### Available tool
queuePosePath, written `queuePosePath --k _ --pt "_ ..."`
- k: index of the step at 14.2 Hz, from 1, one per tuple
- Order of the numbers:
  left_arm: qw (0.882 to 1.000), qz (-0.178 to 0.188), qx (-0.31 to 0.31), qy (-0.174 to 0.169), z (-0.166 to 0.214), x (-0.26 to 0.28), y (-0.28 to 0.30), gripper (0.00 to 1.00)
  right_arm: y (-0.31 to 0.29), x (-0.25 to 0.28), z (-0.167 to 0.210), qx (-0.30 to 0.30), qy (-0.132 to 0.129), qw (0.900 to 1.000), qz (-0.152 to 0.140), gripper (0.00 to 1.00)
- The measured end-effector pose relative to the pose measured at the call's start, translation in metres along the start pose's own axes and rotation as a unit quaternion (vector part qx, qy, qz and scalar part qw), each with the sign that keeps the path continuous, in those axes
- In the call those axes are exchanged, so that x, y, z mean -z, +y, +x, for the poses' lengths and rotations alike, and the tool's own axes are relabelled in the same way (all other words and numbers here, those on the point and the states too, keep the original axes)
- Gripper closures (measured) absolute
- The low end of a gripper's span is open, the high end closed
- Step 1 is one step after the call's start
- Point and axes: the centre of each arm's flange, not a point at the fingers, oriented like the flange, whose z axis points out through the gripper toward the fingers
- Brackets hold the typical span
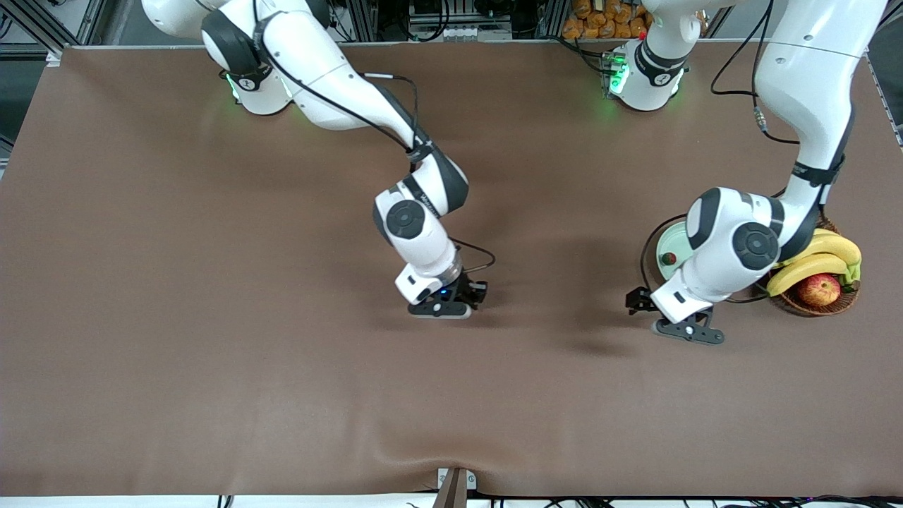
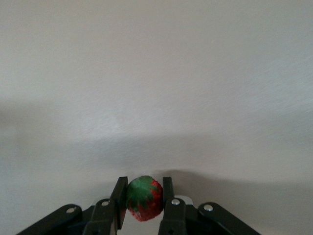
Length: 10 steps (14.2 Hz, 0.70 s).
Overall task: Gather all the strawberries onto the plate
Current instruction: 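Set the last strawberry at the middle while the left gripper returns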
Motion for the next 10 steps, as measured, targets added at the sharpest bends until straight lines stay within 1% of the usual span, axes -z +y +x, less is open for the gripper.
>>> queuePosePath --k 2,3,4,6,7,9,10 --pt "1.0 -0.003 0.004 -0.003 0.0 -0.005 0.025 0.0 -0.01 -0.013 -0.018 -0.009 0.004 1.0 0.006 0.67" --pt "1.0 -0.005 0.007 -0.003 0.001 -0.006 0.036 0.0 -0.013 -0.017 -0.024 -0.009 0.004 1.0 0.008 0.64" --pt "1.0 -0.006 0.009 -0.001 0.003 -0.005 0.046 0.0 -0.016 -0.018 -0.027 -0.009 0.004 1.0 0.008 0.52" --pt "1.0 -0.008 0.011 0.004 0.006 -0.002 0.067 0.0 -0.018 -0.016 -0.026 -0.01 0.006 1.0 0.01 0.34" --pt "1.0 -0.009 0.013 0.007 0.008 0.0 0.076 0.0 -0.019 -0.013 -0.022 -0.01 0.01 1.0 0.012 0.22" --pt "1.0 -0.012 0.012 0.013 0.012 0.005 0.091 0.0 -0.017 -0.001 -0.007 -0.015 0.019 1.0 0.014 0.03" --pt "1.0 -0.013 0.008 0.017 0.014 0.007 0.097 0.0 -0.014 0.006 0.003 -0.02 0.02 1.0 0.012 0.0"
